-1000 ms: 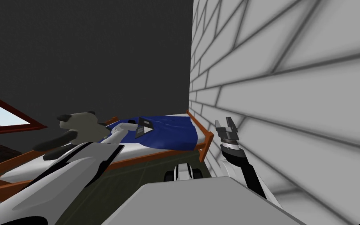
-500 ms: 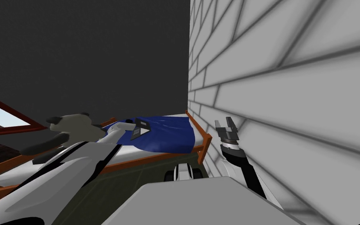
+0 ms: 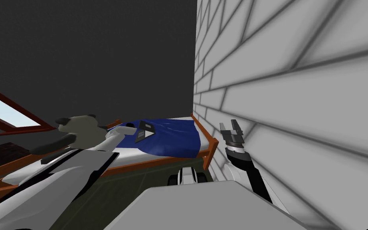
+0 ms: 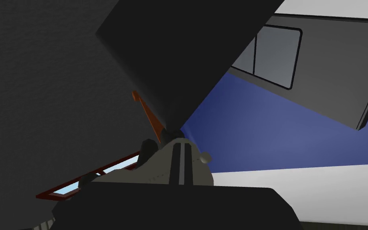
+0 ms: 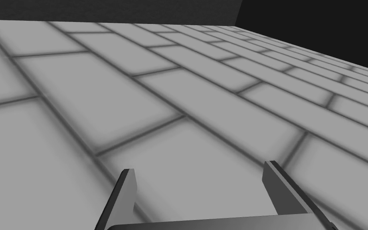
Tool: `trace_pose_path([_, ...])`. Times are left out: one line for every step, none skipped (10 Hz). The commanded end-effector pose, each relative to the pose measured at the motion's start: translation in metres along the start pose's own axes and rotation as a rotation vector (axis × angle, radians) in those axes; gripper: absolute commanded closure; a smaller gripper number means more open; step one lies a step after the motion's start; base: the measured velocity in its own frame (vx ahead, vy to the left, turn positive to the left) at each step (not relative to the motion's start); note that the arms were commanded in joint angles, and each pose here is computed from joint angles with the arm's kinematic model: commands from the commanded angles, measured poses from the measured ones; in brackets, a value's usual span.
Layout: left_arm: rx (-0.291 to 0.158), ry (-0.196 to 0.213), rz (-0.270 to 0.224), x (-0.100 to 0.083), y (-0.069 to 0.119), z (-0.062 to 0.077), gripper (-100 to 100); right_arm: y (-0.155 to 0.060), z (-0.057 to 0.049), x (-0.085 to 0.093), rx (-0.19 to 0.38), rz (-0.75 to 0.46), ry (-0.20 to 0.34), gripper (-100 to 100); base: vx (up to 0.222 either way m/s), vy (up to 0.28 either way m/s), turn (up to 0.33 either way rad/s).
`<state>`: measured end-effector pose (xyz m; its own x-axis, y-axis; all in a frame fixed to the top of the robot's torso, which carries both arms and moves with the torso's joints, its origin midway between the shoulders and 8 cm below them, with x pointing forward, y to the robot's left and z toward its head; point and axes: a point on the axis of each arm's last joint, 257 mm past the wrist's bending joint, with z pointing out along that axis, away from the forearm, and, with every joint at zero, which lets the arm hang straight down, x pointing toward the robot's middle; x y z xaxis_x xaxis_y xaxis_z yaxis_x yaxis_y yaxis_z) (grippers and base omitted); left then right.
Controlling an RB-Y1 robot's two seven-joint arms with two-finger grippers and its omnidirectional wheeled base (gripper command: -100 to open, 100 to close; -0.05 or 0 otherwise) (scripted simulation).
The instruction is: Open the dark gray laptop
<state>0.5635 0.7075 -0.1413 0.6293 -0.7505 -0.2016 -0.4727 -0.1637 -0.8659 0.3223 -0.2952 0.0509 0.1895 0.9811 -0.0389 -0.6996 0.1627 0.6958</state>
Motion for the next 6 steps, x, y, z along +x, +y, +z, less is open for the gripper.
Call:
trace_pose_path([0.028, 0.021, -0.032, -0.005, 0.001, -0.002, 100, 0.000, 0.000, 0.000, 0.000, 0.000, 0.000, 0, 0.069, 0.011, 0.067])
trace_pose_path([0.043, 0.039, -0.039, 0.004, -0.006, -0.005, 100, 0.000, 0.000, 0.000, 0.000, 0.000, 0.000, 0, 0.055, 0.006, 0.054])
trace_pose_path([0.037, 0.033, -0.050, -0.008, 0.004, -0.004, 100, 0.000, 0.000, 0.000, 0.000, 0.000, 0.000, 0, 0.050, 0.005, 0.073])
trace_pose_path([0.049, 0.052, -0.055, 0.001, -0.001, -0.007, 100, 0.000, 0.000, 0.000, 0.000, 0.000, 0.000, 0, 0.047, 0.002, 0.049])
trace_pose_path([0.054, 0.058, -0.054, 0.004, -0.003, -0.008, 100, 0.000, 0.000, 0.000, 0.000, 0.000, 0.000, 0, 0.026, 0.000, -0.002])
trace_pose_path([0.049, 0.065, -0.071, -0.002, 0.006, -0.009, 100, 0.000, 0.000, 0.000, 0.000, 0.000, 0.000, 0, 0.039, 0.007, 0.073])
